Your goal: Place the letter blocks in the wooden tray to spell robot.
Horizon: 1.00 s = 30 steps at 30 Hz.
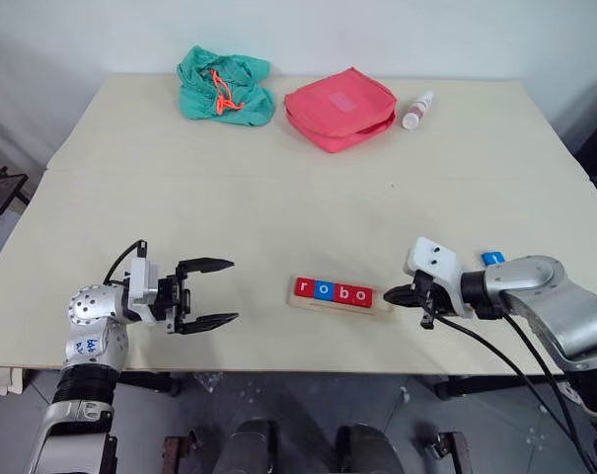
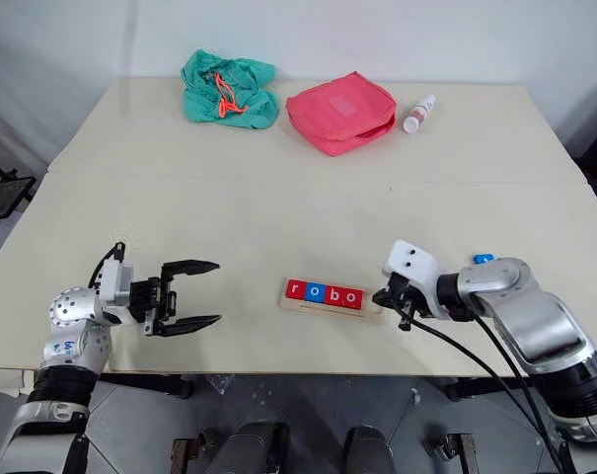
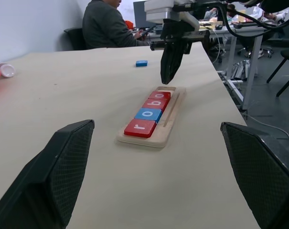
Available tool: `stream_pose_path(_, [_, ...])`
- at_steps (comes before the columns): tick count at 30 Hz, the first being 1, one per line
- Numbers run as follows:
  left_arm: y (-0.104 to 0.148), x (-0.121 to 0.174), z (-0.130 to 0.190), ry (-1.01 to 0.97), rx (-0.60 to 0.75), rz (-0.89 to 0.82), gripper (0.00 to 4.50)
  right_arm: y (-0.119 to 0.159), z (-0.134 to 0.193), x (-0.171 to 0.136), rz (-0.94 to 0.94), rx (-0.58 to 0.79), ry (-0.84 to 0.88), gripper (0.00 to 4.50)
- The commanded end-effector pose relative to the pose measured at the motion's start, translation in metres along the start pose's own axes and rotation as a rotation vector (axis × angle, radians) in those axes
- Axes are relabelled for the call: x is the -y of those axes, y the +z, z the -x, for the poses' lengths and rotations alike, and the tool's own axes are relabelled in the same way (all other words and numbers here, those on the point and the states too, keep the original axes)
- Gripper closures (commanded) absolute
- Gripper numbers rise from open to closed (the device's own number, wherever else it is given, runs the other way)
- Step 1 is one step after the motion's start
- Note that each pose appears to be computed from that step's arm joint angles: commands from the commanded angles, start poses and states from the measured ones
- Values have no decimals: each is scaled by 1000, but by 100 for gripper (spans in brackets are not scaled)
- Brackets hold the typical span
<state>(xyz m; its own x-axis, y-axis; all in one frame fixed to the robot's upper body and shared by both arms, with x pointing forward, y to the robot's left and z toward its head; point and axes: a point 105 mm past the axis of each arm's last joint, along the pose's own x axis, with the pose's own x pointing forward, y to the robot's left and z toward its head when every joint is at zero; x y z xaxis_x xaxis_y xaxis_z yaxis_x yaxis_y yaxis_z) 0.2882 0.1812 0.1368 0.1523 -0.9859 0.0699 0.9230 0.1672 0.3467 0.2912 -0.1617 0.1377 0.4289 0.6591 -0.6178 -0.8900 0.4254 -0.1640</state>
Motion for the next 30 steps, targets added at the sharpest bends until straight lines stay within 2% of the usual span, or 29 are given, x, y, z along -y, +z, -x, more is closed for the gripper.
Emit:
stream_pose_path(1, [3, 4, -1, -71, 5, -24, 0, 10, 15, -1, 13, 58, -31, 444])
stream_pose_path(6, [3, 3, -2, -76, 10, -22, 0, 2, 41, 8, -50, 241, -180, 444])
stream_pose_path(10, [3, 2, -1, -78, 10, -18, 0, -35, 61, 13, -150, 243, -335, 444])
stream_pose_path(13, [2, 1, -2, -79, 10, -17, 0, -58, 76, 26, -232, 251, -502, 389])
stream_pose_path(18, [2, -2, -5, -82, 15, -14, 0, -90, 101, 27, -312, 255, -690, 224])
stream_pose_path(24, [2, -3, -9, -97, 25, -13, 0, -102, 111, 34, -382, 281, -821, 8])
stream_pose_path(30, [3, -3, -10, -108, 29, -16, 0, -105, 112, 46, -408, 302, -863, 3])
